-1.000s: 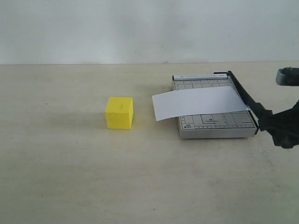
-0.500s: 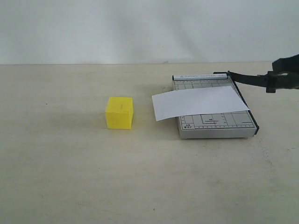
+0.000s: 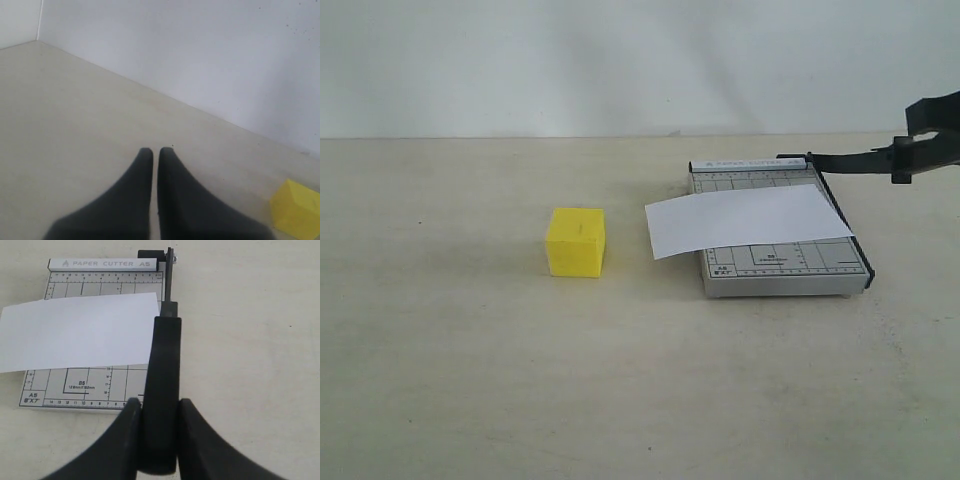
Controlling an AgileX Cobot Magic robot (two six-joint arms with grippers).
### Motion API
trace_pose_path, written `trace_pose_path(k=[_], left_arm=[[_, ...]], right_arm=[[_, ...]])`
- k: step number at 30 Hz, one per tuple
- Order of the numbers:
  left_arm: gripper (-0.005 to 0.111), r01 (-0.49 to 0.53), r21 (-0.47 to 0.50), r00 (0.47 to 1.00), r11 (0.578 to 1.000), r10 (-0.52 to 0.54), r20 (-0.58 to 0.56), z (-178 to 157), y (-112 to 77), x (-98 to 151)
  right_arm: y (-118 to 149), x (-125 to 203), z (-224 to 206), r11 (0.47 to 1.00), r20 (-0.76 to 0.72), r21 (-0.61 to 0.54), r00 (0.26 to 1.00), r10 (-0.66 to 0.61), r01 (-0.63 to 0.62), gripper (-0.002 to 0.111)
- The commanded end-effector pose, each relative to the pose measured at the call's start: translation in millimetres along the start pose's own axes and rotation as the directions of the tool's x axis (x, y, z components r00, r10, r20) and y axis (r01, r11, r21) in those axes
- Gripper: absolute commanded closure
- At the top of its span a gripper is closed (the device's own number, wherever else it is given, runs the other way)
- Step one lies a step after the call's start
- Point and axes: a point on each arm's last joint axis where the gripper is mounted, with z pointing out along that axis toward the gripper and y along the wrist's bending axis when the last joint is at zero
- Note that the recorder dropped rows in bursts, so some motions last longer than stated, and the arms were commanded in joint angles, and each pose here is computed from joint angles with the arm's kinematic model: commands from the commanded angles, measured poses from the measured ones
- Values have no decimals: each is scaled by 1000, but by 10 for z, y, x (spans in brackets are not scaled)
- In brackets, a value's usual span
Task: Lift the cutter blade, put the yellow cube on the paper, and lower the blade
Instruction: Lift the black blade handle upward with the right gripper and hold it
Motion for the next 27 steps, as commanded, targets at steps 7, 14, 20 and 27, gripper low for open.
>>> trace_pose_path(k=[7, 14, 20, 27], left_arm=[[102, -43, 3, 998, 999, 43, 51, 4, -2, -42], [102, 164, 14, 985, 986, -165, 49, 4, -2, -42], [102, 236, 19, 970, 971, -237, 50, 4, -3, -44], [102, 208, 32, 975, 978, -210, 75, 2, -11, -69]], right_arm=[[11, -151, -293, 996, 133, 37, 987, -88, 83, 69], [224, 261, -1554, 997, 280, -11, 958, -67, 73, 82], [230, 903, -1923, 994, 707, 75, 698, -112, 83, 108], [134, 1639, -1256, 1000, 662, 2, 750, 20, -29, 108]])
